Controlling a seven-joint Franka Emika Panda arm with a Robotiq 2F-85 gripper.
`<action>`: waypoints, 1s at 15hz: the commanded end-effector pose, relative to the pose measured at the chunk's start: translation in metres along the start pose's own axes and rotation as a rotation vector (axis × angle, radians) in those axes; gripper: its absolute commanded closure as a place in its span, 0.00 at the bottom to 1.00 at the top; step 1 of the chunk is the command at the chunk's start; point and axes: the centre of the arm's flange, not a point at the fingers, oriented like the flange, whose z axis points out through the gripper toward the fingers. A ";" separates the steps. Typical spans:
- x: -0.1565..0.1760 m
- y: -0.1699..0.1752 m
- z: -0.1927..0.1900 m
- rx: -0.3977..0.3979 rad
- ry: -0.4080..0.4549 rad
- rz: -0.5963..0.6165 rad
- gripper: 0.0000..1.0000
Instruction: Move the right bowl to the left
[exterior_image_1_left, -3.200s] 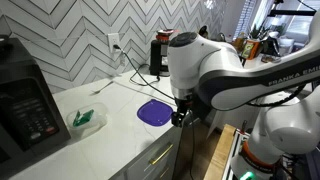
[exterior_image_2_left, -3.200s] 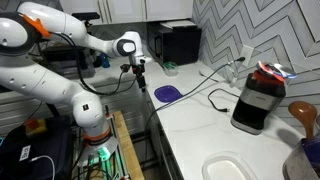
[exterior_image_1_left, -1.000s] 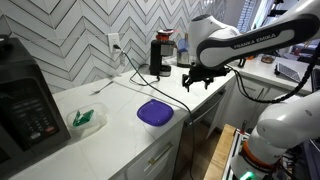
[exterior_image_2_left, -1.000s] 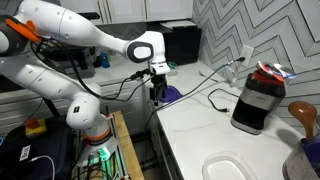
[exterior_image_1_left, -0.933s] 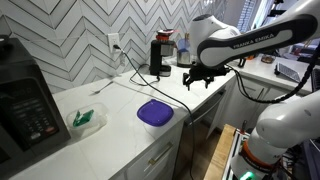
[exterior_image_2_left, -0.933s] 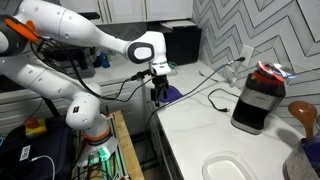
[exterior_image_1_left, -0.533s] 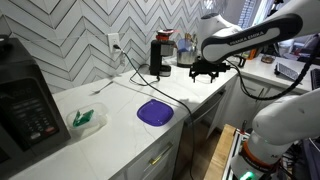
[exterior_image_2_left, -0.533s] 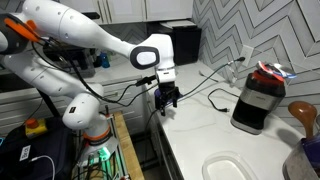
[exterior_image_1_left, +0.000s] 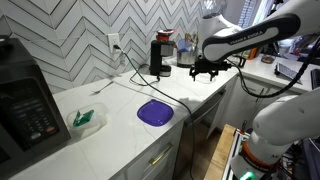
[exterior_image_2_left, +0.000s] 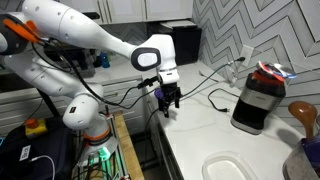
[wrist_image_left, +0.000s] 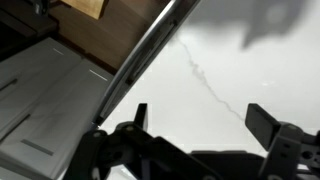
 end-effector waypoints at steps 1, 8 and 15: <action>0.051 0.042 0.041 0.100 0.010 -0.178 0.00; 0.147 0.099 0.107 0.215 0.018 -0.515 0.00; 0.210 0.089 0.117 0.151 0.041 -0.638 0.00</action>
